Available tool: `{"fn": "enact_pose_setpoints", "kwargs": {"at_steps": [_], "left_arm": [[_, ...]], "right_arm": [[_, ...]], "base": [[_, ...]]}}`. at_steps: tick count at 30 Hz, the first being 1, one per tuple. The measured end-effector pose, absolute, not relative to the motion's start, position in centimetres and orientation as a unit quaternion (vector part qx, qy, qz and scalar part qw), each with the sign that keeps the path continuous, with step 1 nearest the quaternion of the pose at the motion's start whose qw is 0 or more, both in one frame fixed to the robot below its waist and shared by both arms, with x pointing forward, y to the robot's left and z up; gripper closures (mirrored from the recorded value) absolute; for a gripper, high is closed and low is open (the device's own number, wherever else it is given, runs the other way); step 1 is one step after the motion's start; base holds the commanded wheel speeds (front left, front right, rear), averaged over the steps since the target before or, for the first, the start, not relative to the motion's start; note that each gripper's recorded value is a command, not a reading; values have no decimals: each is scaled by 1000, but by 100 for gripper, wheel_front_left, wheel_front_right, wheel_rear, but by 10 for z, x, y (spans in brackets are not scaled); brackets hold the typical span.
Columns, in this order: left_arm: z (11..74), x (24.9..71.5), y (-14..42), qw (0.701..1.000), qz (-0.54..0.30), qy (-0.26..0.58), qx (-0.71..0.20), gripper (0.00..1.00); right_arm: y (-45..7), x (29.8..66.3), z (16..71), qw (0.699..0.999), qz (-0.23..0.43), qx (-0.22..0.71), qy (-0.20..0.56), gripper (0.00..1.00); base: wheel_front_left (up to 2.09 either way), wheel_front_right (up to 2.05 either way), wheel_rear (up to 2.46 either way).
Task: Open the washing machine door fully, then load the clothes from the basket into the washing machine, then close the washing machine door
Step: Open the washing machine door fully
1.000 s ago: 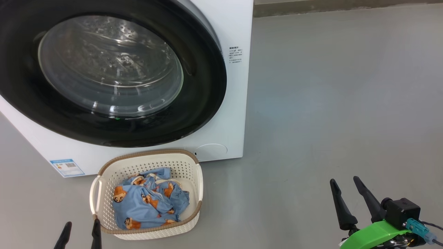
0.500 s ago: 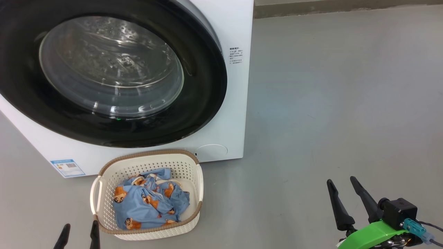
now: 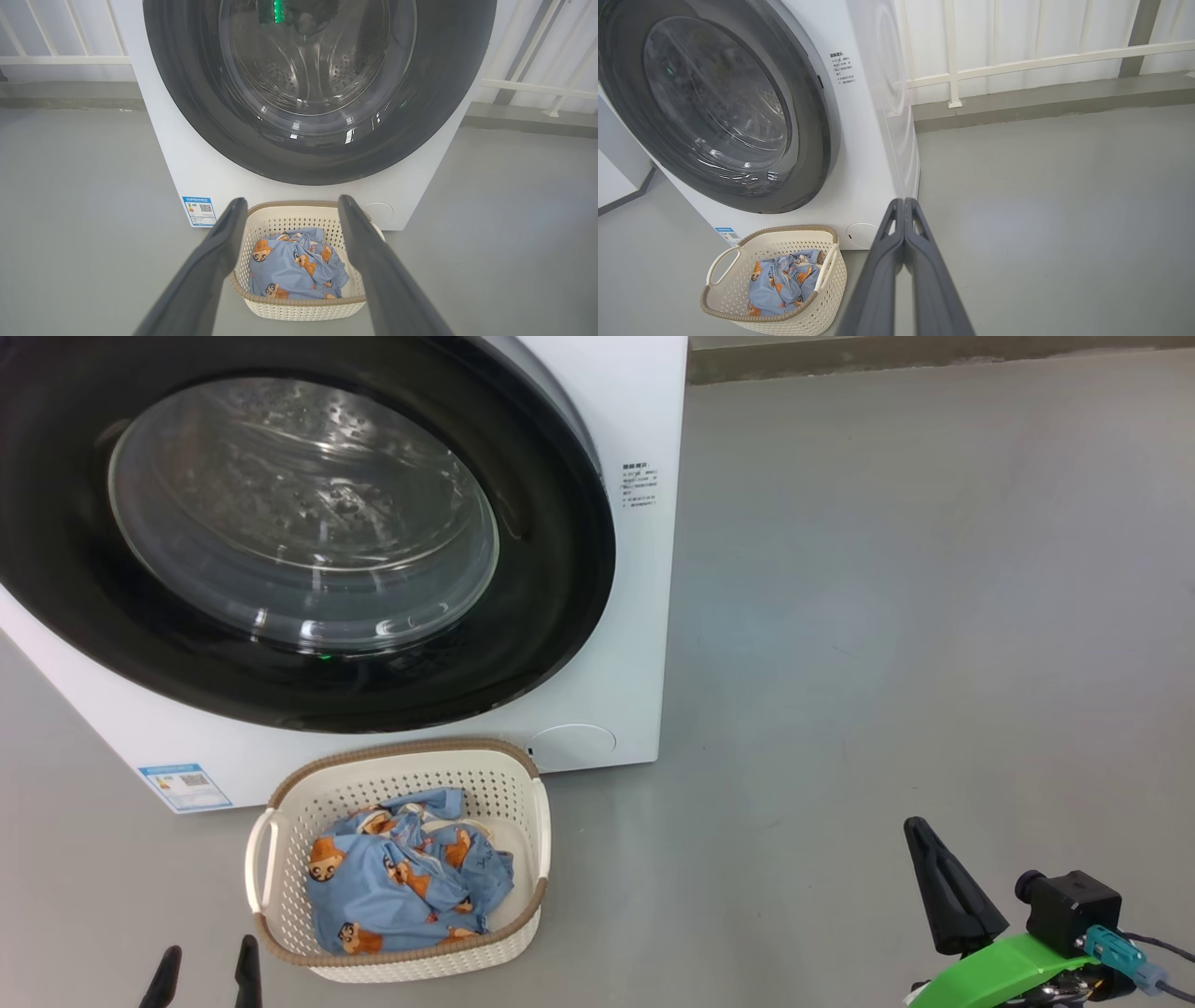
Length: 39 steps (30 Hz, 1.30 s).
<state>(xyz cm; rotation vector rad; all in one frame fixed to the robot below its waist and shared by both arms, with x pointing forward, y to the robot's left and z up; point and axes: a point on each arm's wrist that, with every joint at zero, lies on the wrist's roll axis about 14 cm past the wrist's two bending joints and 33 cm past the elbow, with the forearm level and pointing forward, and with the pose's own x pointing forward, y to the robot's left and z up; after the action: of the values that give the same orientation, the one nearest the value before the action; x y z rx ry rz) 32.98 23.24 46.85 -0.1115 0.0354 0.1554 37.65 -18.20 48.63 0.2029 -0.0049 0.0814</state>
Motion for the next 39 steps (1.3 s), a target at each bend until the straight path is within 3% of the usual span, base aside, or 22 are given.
{"fn": "enact_pose_setpoints", "kwargs": {"at_steps": [11,16,23,29,34,39], "left_arm": [[468,329,233,995,76,18,-57,0],[467,329,232,995,76,20,-57,0],[459,333,230,995,70,33,-57,0],[455,348,228,995,65,39,-56,0],[446,363,225,995,56,50,-58,0],[434,380,226,995,53,63,-53,0]], "right_arm": [[-180,377,486,990,37,133,-3,100],[-191,378,484,976,-3,218,-9,100],[-243,390,469,893,-127,431,-33,100],[-280,420,466,827,-186,526,-63,100],[-281,460,474,753,-158,636,-60,100],[-282,505,491,733,-110,669,-64,100]], "base": [[0,0,0],[0,0,0],[0,0,0],[0,0,0],[0,0,0],[0,0,0]]}}
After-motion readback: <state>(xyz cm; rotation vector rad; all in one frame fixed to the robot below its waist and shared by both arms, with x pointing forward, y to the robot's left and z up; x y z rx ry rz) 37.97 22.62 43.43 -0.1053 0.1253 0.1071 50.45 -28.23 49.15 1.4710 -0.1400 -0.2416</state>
